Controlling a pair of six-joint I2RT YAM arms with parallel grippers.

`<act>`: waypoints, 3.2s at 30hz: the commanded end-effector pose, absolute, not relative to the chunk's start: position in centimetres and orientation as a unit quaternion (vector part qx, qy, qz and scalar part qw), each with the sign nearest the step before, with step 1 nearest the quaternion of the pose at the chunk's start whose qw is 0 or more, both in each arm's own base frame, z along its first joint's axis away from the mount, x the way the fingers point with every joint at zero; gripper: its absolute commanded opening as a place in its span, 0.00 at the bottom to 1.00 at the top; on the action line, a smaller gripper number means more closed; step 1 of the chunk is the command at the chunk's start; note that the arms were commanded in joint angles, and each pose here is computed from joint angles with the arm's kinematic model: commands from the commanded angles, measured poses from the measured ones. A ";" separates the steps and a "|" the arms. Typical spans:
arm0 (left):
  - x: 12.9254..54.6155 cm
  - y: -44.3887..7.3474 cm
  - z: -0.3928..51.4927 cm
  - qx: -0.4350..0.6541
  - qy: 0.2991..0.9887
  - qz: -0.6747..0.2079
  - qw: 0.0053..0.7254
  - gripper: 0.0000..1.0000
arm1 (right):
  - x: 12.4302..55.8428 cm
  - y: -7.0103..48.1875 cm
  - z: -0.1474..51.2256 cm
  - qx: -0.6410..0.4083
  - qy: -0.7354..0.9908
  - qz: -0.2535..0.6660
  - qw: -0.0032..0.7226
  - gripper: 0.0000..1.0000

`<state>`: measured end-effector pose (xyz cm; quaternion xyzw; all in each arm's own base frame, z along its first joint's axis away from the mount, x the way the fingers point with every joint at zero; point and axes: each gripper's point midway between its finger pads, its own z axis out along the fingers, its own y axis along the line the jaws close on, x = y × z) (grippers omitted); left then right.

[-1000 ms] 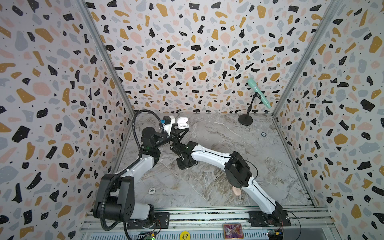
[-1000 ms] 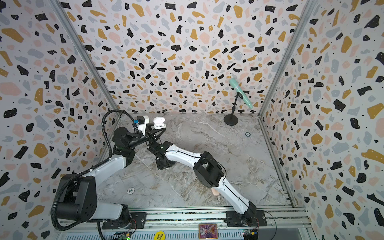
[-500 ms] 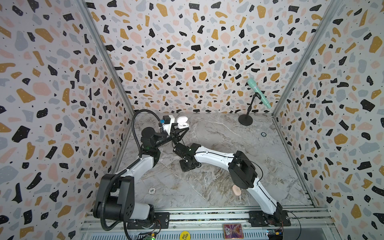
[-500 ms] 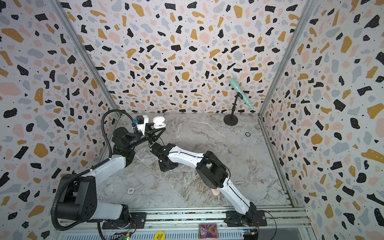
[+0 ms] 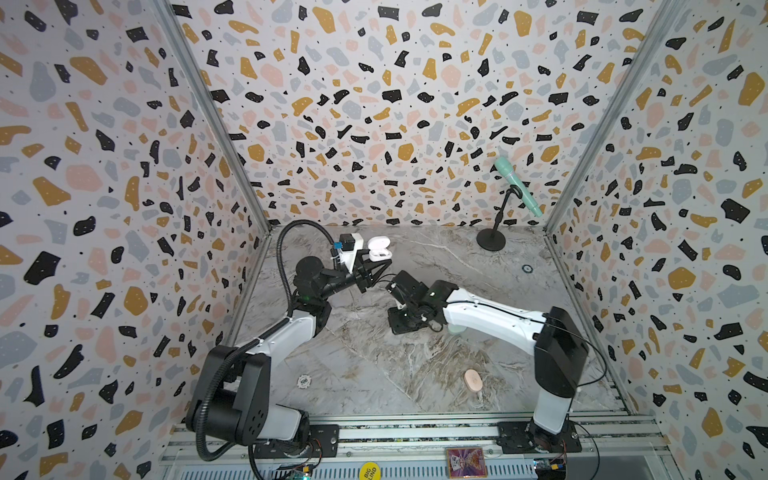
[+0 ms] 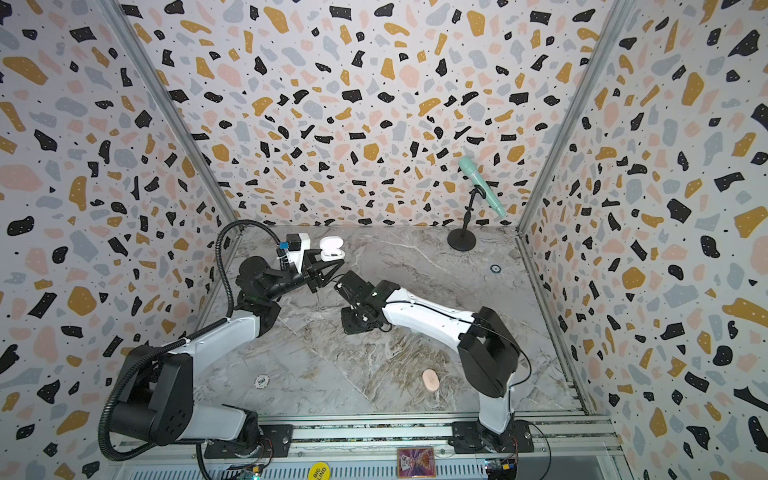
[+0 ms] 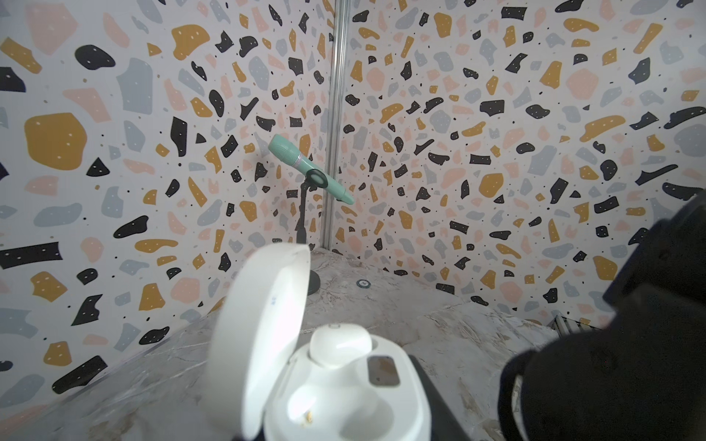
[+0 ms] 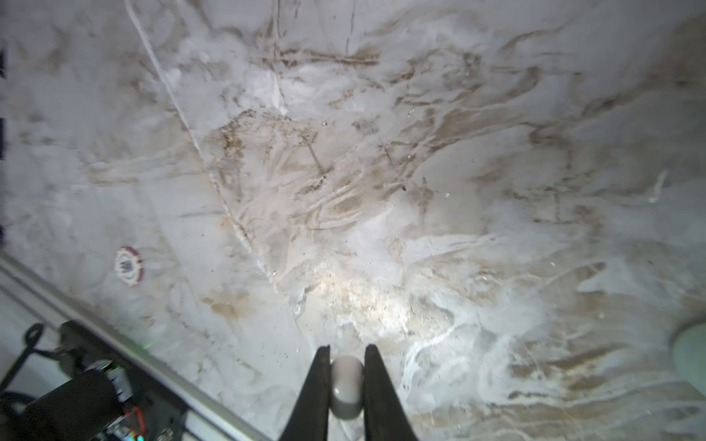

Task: Insert the wireless bluetooth earbuds into the charging case
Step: 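Carry the earbud with the right gripper to the case in the left gripper, then lower the earbud into the empty case slot with the right gripper, then open the right gripper and withdraw it from the case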

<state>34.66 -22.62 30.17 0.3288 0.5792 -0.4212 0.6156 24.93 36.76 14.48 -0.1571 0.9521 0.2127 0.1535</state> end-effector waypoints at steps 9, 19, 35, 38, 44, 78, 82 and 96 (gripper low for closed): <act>32.0 -26.3 30.2 0.363 0.534 -0.428 0.633 0.33 | 24.8 31.0 28.3 -0.110 0.894 0.362 0.241 0.14; 29.5 -29.4 30.4 0.399 0.497 -0.436 0.635 0.33 | 24.7 29.6 37.8 -0.104 0.819 0.470 0.313 0.13; 27.2 -31.5 31.5 0.397 0.457 -0.473 0.640 0.33 | 25.3 31.7 39.4 -0.100 0.770 0.540 0.324 0.14; 27.0 -31.5 31.8 0.395 0.453 -0.475 0.643 0.33 | 25.5 31.7 39.2 -0.097 0.770 0.541 0.324 0.13; 26.8 -31.5 32.3 0.394 0.447 -0.476 0.647 0.33 | 25.6 31.8 38.7 -0.093 0.771 0.540 0.324 0.13; 26.2 -31.2 33.9 0.400 0.436 -0.467 0.657 0.33 | 25.3 32.6 35.7 -0.085 0.793 0.522 0.302 0.16; 26.2 -31.1 33.9 0.400 0.437 -0.463 0.660 0.33 | 25.2 32.0 35.7 -0.079 0.800 0.510 0.307 0.22; 26.7 -31.4 33.7 0.403 0.444 -0.454 0.659 0.32 | 24.4 30.0 37.8 -0.073 0.807 0.488 0.326 0.39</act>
